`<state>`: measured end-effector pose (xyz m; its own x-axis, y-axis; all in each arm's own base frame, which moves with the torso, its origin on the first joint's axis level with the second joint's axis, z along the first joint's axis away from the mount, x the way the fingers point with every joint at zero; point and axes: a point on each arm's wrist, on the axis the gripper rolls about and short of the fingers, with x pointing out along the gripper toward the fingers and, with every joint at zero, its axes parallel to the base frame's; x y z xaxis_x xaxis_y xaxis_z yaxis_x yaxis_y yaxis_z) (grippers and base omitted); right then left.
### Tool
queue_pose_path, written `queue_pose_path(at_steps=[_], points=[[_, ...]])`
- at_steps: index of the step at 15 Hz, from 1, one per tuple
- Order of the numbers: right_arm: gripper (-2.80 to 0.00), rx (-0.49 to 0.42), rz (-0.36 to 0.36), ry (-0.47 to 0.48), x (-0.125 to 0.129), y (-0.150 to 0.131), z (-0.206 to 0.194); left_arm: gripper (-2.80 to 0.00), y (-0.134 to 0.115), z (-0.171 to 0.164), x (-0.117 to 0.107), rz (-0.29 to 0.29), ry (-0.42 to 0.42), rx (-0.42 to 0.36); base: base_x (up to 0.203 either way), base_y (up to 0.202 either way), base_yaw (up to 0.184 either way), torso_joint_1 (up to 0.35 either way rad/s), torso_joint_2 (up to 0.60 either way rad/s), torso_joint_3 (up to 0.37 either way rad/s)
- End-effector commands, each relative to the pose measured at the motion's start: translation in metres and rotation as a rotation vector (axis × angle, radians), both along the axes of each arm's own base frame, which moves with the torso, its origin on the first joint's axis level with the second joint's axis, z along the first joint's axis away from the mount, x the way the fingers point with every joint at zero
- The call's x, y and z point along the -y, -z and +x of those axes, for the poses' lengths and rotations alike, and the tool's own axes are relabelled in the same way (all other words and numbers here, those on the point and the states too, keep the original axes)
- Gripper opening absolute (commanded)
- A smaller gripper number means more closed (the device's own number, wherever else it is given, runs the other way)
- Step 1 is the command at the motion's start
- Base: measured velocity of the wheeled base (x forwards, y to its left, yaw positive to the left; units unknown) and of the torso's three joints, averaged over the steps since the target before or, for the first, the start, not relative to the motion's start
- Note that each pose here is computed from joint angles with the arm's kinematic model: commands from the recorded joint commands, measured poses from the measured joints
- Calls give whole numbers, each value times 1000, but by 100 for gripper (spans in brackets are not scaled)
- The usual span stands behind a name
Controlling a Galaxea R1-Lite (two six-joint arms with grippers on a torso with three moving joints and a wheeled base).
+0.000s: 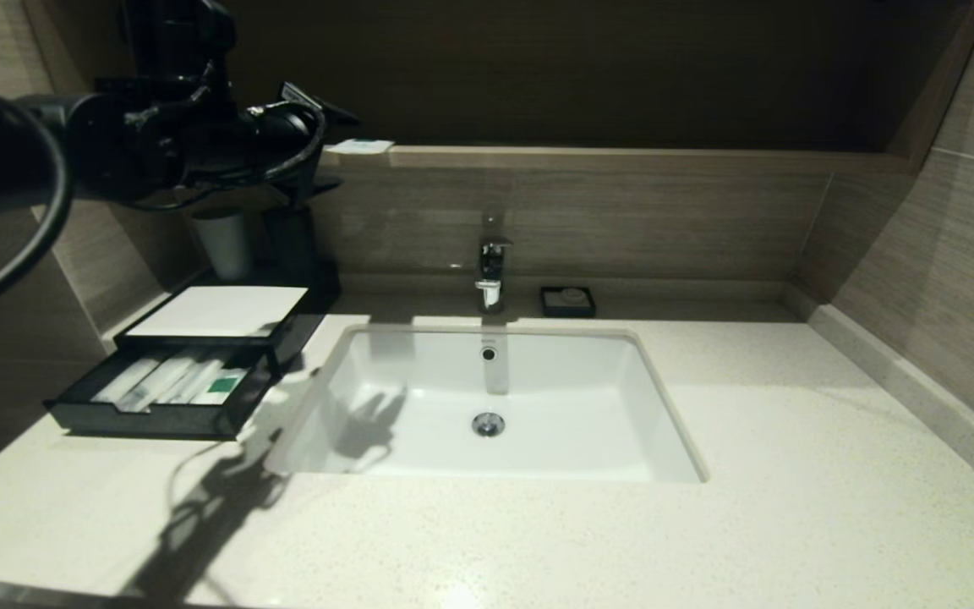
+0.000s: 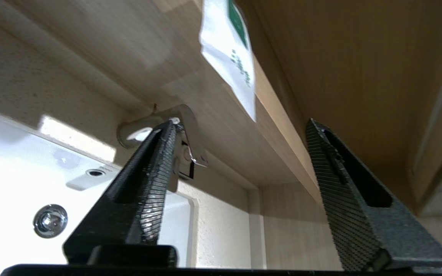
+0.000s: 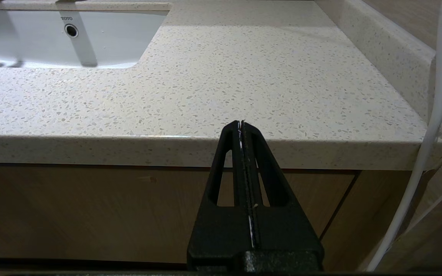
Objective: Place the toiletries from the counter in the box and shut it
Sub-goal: Pick up the bathroom toiletry
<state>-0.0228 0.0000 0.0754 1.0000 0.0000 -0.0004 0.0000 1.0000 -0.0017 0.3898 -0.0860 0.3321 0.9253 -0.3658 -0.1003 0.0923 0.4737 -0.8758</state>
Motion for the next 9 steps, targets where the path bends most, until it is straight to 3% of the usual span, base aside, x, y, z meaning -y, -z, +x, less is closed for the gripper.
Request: queue_pose_path(at_steps=[1, 9], points=[[-280, 0, 0, 0, 0, 0, 0, 0, 3, 2, 2, -2, -8, -9, 0, 0, 0, 0, 0, 0], [-280, 0, 0, 0, 0, 0, 0, 0, 0, 6, 7, 0, 2, 60, 0, 0, 0, 0, 0, 0]])
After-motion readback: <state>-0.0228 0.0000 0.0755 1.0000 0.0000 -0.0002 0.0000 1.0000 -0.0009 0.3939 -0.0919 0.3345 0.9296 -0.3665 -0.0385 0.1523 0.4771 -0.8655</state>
